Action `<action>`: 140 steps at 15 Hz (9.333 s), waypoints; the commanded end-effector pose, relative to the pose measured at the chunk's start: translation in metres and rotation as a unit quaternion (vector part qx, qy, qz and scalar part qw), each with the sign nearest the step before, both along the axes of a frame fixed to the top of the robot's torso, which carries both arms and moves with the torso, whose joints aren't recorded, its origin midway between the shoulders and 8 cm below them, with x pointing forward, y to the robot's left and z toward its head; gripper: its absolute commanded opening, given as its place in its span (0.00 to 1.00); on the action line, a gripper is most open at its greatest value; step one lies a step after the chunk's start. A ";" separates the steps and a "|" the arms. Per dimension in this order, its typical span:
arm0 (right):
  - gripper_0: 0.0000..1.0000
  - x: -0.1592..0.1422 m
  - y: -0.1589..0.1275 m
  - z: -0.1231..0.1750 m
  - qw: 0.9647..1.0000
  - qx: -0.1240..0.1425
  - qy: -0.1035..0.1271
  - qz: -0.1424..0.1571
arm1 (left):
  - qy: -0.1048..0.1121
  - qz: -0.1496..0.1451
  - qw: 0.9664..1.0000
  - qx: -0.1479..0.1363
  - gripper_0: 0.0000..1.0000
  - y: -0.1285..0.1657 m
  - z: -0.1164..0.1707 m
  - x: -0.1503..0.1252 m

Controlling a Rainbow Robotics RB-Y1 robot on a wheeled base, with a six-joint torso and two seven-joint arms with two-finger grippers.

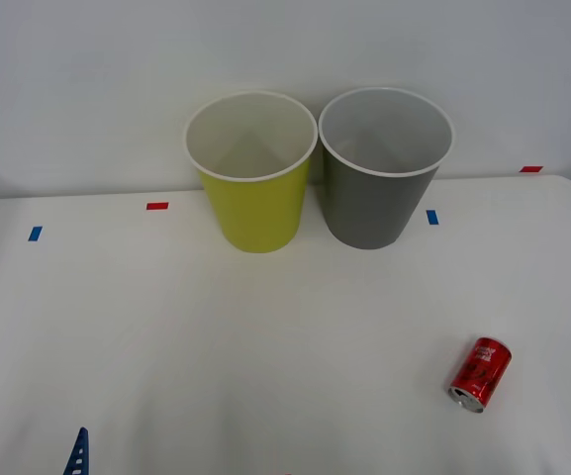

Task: Put cans in the gray bin and PET bottles in the light green bin.

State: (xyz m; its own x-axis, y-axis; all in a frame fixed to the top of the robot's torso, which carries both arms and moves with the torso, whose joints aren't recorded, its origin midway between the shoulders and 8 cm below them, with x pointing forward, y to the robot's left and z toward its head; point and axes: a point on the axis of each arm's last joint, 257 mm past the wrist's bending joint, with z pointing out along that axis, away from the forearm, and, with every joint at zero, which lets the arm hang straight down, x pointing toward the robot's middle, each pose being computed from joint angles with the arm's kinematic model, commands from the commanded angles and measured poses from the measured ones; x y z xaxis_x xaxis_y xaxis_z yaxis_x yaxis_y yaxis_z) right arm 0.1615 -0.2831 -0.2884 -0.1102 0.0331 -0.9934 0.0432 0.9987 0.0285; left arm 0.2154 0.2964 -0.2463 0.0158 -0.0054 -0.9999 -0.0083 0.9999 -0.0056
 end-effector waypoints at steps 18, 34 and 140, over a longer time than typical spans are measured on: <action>1.00 0.098 -0.035 0.058 0.985 0.092 0.100 -0.104 | 0.000 0.000 1.000 0.000 1.00 0.000 0.000 0.000; 1.00 0.150 -0.021 0.066 0.941 0.246 0.198 -0.122 | 0.000 0.000 1.000 0.000 1.00 0.000 0.000 0.000; 0.00 0.239 -0.025 0.141 0.990 0.014 0.133 -0.055 | 0.000 0.000 1.000 0.000 1.00 0.000 0.000 0.000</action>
State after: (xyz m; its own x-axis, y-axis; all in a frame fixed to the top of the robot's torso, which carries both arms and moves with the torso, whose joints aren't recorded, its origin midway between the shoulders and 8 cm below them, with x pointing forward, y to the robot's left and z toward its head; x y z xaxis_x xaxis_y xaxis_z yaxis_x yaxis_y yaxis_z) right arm 0.3973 -0.3098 -0.1572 -0.3845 0.0925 -0.9185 0.1638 0.9860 0.0307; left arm 0.2154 0.2964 -0.2463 0.0158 -0.0055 -0.9999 -0.0083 0.9999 -0.0056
